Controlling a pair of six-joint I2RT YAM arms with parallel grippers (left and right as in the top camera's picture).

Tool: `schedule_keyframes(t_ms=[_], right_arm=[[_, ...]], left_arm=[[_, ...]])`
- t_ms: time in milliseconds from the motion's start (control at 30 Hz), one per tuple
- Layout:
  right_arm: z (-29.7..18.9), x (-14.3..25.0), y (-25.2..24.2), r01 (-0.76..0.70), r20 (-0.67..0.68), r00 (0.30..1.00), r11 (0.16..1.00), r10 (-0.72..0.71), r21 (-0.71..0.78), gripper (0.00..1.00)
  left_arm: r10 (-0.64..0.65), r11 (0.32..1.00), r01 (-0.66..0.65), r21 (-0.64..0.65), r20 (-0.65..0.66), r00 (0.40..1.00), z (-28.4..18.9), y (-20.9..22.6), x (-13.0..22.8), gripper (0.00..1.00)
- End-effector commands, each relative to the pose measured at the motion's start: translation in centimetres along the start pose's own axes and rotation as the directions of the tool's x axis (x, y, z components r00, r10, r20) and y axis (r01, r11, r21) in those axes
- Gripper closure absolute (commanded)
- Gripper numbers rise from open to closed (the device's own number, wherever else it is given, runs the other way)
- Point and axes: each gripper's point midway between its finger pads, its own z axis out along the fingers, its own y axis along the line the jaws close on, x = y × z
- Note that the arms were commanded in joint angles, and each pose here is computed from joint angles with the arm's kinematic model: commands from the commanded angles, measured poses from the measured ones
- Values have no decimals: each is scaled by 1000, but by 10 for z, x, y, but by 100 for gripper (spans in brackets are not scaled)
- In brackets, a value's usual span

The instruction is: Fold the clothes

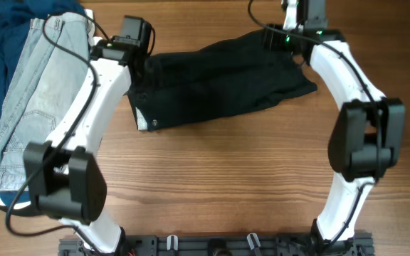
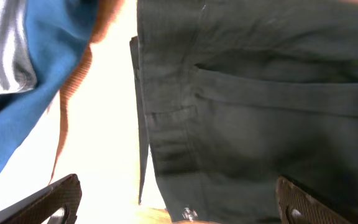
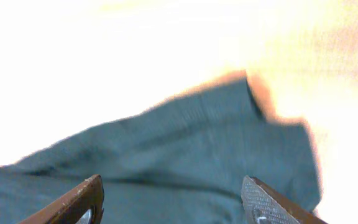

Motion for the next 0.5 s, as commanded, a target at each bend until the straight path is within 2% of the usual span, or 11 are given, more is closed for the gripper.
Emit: schedule_keyframes(t_ms=[0,100,200,267,333,467], right_arm=[[-2,-11,11,109,32,994,994,-108,-25,27],[22,8,9,112,-15,993,993,-113,-29,28],[45,32,5,120,-77,990,992,-122,-32,25],[51,39,3,116,-94,989,993,-118,-31,24],[53,41,2,116,-98,988,993,-118,-30,23],[54,41,2,116,-100,988,993,-118,-30,23]], left_arm=[[-122,992,123,16,-46,992,6,2,6,0],[-235,972,235,-16,-77,969,26,15,14,0],[-282,958,287,20,-131,950,51,24,25,0],[-256,961,267,70,-139,957,60,25,24,0],[-173,967,193,167,-129,976,68,18,20,0],[-101,974,116,196,-85,991,87,24,16,0]])
